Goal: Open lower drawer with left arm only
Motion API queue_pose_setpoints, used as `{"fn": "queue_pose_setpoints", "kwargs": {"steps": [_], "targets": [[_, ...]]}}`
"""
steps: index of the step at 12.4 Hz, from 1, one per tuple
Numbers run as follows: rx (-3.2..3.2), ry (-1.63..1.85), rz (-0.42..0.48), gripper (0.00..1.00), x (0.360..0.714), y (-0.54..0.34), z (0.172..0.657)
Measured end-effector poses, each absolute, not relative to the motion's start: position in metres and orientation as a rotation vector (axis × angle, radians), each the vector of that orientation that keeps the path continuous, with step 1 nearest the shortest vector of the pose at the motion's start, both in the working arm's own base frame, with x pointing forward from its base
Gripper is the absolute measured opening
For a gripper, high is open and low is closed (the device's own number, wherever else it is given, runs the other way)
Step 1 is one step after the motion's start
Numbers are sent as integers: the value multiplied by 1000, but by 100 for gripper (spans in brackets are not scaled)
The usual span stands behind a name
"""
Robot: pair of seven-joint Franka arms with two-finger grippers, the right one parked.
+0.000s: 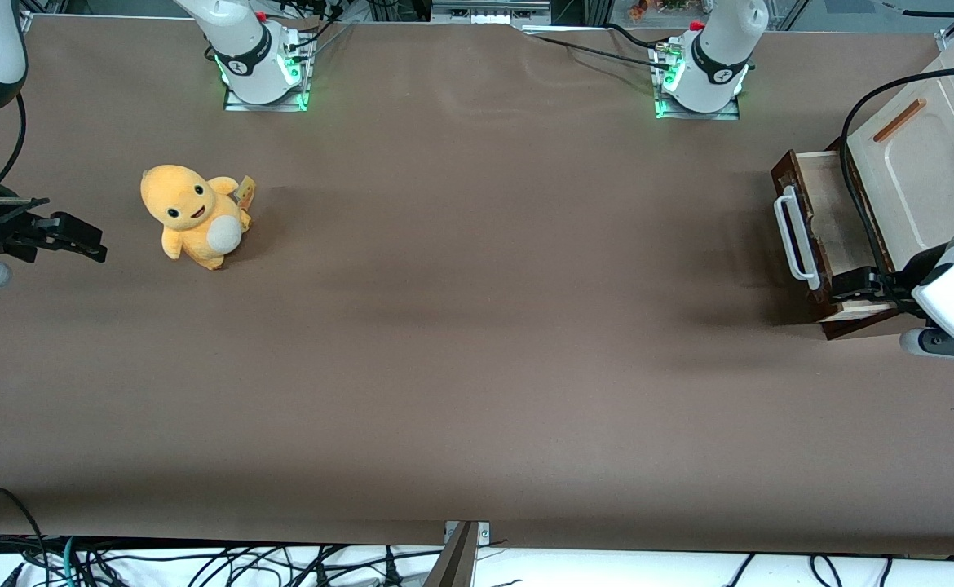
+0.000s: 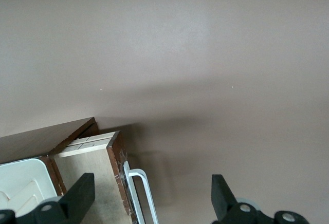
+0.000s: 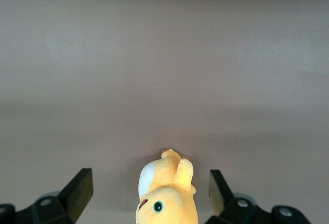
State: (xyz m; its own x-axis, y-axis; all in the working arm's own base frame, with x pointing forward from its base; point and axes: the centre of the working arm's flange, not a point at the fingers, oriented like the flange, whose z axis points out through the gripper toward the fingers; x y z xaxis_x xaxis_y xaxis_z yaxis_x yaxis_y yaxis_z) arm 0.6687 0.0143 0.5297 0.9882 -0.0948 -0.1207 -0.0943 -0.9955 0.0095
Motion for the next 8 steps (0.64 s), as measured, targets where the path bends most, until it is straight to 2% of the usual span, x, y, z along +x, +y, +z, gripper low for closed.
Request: {"fn": "queue_pose_setpoints", "kwargs": {"steps": [8], "targets": [[3118, -138, -273, 100, 662, 16, 525]]}}
